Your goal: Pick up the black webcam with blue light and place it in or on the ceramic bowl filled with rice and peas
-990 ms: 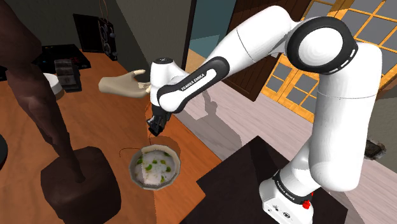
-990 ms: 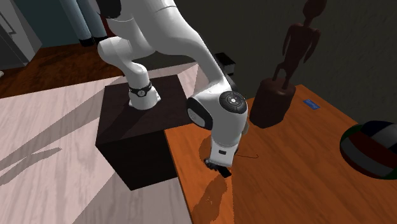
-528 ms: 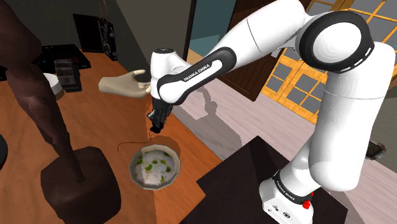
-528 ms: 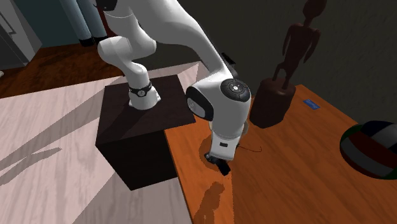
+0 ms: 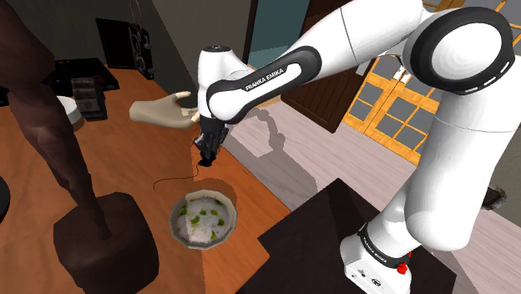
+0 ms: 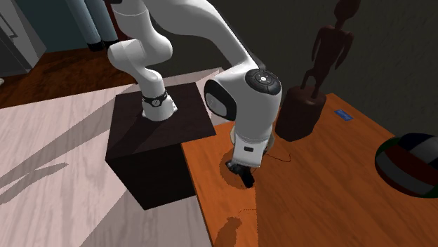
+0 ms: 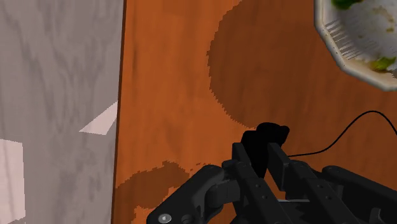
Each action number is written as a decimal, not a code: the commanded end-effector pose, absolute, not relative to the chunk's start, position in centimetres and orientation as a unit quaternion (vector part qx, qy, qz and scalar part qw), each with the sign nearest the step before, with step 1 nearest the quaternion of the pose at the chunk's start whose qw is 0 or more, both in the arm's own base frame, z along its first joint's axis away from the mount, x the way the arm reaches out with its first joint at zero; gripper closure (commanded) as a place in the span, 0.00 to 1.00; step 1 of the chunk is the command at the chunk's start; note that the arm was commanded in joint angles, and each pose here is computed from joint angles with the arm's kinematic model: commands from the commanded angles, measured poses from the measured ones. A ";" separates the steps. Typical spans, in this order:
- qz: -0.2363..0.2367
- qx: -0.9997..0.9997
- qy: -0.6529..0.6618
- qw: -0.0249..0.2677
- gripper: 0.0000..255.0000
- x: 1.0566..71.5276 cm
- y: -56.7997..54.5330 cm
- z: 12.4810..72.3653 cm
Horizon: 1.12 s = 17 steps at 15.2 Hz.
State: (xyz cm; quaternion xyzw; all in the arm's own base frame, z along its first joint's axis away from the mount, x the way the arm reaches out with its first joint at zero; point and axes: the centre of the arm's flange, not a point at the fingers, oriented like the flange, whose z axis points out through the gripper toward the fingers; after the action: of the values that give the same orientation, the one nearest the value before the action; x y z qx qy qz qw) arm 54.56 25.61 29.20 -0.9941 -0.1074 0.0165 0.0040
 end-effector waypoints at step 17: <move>0.017 -0.994 -0.107 0.004 1.00 46.7 26.9 35.3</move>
State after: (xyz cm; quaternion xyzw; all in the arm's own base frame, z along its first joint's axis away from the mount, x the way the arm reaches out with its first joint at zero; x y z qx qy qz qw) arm 48.19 26.91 35.28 -0.9940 -0.1079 0.0167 0.0040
